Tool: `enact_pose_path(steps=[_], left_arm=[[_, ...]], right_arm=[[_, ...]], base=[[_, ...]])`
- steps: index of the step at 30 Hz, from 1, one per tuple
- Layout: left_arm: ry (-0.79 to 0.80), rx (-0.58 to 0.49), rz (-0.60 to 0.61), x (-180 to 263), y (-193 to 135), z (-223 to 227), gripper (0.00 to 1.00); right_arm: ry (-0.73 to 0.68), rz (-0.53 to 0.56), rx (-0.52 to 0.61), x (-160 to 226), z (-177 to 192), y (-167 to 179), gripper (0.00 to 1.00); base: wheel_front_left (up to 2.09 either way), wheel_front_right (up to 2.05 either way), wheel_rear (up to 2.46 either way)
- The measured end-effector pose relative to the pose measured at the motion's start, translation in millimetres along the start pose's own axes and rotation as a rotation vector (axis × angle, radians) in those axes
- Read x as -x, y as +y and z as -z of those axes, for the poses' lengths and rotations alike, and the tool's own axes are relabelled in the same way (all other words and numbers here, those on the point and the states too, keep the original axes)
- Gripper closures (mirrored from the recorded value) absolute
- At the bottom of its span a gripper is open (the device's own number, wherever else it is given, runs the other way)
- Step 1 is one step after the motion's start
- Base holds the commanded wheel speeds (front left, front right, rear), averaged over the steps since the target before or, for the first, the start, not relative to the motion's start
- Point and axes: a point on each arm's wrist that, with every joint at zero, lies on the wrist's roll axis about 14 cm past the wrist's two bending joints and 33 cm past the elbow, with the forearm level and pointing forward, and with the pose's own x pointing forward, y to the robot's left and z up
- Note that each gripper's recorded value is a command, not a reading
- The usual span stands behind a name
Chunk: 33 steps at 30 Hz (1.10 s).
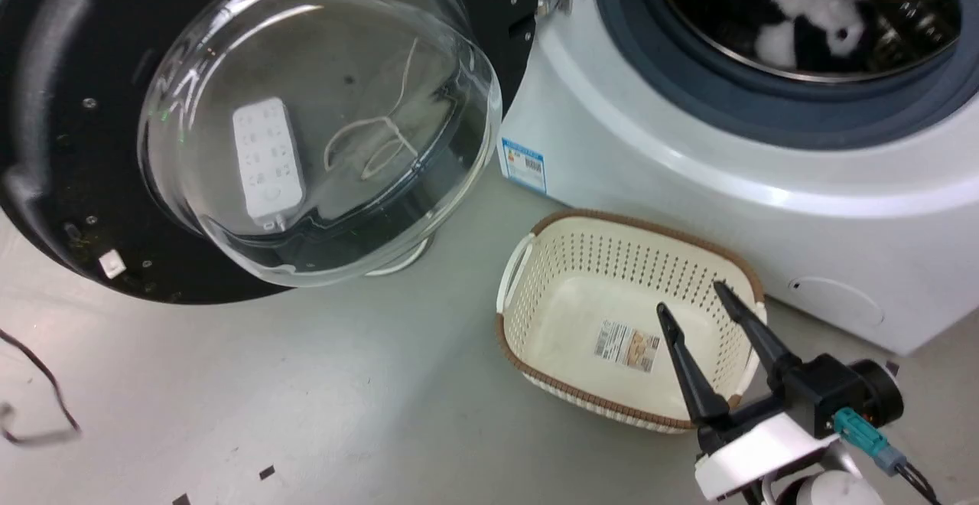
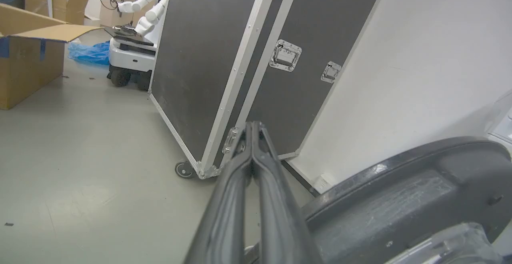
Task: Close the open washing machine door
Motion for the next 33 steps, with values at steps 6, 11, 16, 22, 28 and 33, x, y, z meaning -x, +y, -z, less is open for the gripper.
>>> enact_pose_path(steps=[6,11,16,22,28,33], left_arm=[[0.202,0.218,-0.07,-29,10,31,1.0],[0.384,0.384,-0.116,-33,10,76,1.0],[0.471,0.482,-0.133,-37,6,99,1.0],[0.624,0.549,-0.112,-31,-7,128,1.0],[0.713,0.641,-0.011,-21,-22,125,1.0],[0.845,0.736,0.128,11,-46,131,1.0]], right_arm=[[0.001,-0.016,-0.01,-8,8,-4,0.0],[0.005,-0.007,-0.015,-8,12,-10,0.0],[0.012,0.008,-0.013,-6,16,-18,0.0],[0.022,0.034,-0.002,-1,18,-30,0.0],[0.021,0.046,0.013,3,13,-31,0.0],[0.021,0.056,0.015,9,7,-23,0.0]], base=[[0.0,0.0,0.0],[0.0,0.0,0.0],[0.0,0.0,0.0],[0.0,0.0,0.0],[0.0,0.0,0.0],[0.0,0.0,0.0]])
